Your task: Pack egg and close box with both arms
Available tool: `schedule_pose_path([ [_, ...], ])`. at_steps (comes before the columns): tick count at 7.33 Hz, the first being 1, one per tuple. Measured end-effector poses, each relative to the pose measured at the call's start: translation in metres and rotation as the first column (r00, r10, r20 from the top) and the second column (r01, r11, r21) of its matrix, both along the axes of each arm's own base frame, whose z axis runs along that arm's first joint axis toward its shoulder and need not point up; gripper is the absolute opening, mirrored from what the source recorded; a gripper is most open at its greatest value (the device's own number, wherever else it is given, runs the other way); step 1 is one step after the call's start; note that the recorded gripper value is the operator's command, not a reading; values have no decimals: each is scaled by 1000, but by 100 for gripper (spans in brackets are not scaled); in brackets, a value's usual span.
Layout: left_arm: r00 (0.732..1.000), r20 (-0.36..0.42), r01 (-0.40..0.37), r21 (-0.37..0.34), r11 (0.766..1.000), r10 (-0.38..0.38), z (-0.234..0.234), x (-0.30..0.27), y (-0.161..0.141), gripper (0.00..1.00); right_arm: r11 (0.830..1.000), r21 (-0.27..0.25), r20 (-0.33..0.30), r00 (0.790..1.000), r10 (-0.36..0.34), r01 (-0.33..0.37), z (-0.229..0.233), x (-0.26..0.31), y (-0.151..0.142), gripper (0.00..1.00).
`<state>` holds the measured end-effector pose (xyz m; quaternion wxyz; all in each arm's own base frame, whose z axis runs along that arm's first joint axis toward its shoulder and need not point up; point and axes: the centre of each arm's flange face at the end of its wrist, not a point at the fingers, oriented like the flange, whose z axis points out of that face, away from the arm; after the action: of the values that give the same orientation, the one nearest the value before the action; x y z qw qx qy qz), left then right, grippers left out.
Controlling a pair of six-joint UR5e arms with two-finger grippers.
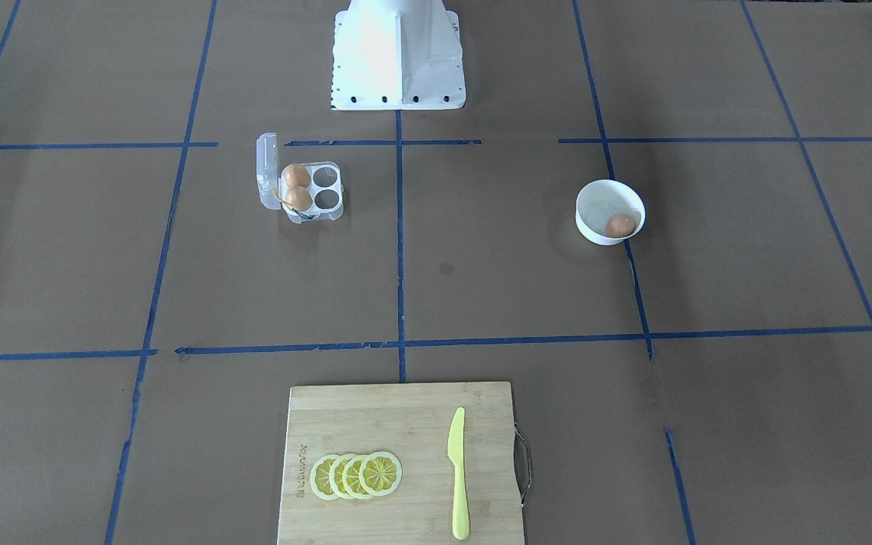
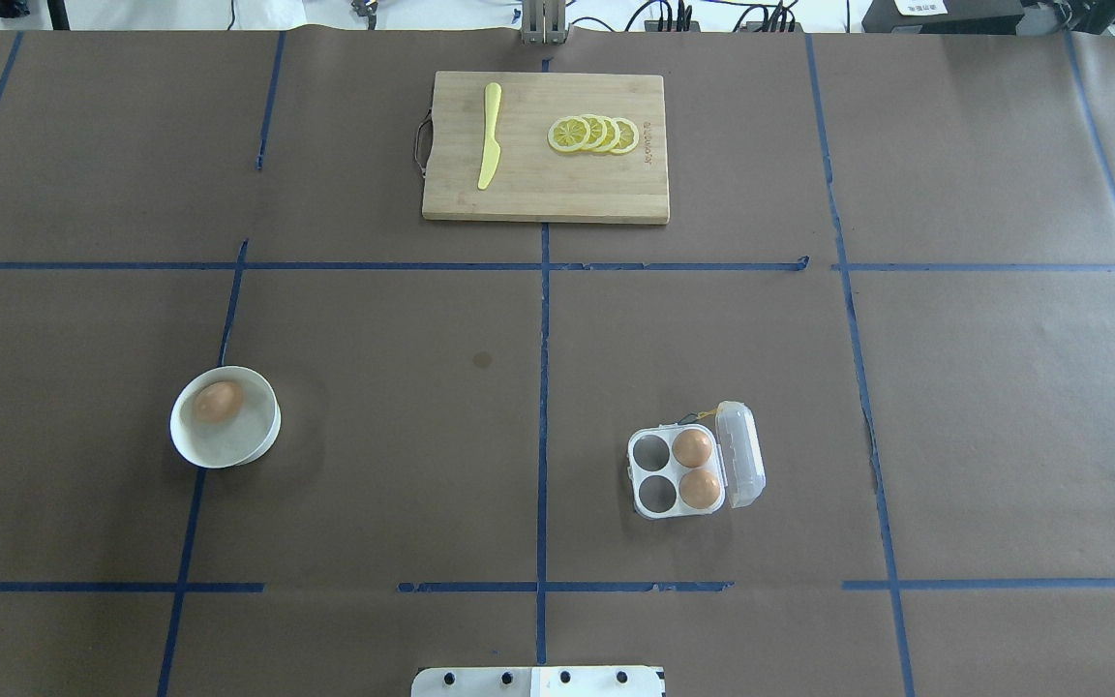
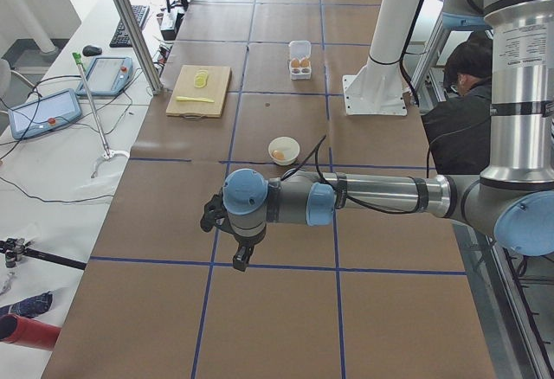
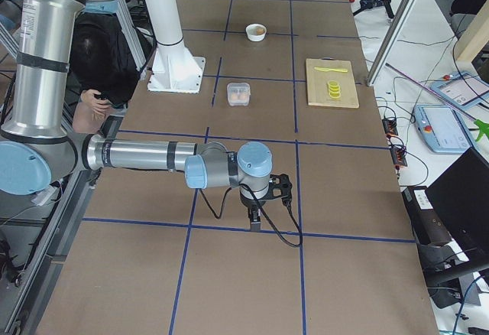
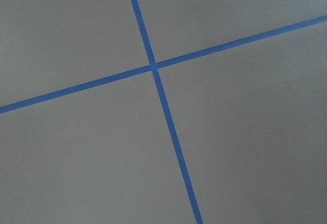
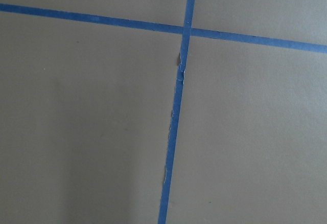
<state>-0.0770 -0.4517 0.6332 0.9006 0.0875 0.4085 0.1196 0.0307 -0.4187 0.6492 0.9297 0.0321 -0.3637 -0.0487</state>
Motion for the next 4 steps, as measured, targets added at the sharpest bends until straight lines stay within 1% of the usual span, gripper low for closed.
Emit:
schedule_pose_path([
  [4,1000,2,-3,13,1000,3,-5,0,0,100,1000,11,1,1000,0,0,-5,0,-1,100],
])
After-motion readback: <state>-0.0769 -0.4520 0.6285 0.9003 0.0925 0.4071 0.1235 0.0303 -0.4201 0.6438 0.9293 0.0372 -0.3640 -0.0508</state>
